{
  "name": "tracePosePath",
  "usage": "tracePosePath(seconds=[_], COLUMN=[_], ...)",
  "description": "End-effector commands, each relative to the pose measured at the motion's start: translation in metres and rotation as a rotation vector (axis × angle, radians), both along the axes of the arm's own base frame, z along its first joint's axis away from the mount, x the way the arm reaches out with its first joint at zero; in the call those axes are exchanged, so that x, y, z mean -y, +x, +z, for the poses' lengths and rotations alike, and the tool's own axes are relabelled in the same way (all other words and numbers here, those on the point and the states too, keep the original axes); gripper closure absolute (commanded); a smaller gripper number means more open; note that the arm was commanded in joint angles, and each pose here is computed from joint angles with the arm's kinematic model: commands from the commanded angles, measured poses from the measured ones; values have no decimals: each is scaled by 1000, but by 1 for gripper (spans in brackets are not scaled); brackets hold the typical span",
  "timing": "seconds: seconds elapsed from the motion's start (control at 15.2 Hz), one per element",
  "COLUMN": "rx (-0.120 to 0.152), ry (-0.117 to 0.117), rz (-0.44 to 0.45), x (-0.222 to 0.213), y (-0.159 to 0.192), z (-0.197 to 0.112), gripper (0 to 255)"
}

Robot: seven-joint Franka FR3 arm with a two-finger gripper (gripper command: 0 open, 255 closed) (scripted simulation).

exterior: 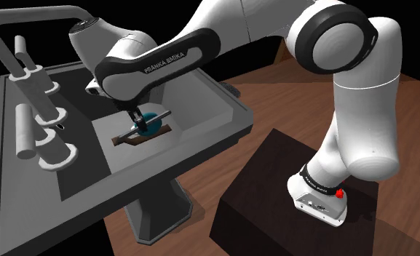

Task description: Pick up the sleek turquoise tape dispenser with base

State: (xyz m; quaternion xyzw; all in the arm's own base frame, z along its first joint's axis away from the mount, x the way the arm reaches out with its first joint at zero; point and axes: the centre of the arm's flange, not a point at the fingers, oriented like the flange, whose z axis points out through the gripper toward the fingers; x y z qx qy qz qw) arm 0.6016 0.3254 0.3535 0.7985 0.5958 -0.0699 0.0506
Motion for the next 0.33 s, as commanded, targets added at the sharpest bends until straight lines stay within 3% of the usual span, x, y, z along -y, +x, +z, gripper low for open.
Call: tracePosePath(seconds=[0.0, 0.26], rx=[0, 0], ry=[0, 0], rz=[0, 0], x=[1, 1], y=[0, 0], z=[11, 23], gripper=[255, 255])
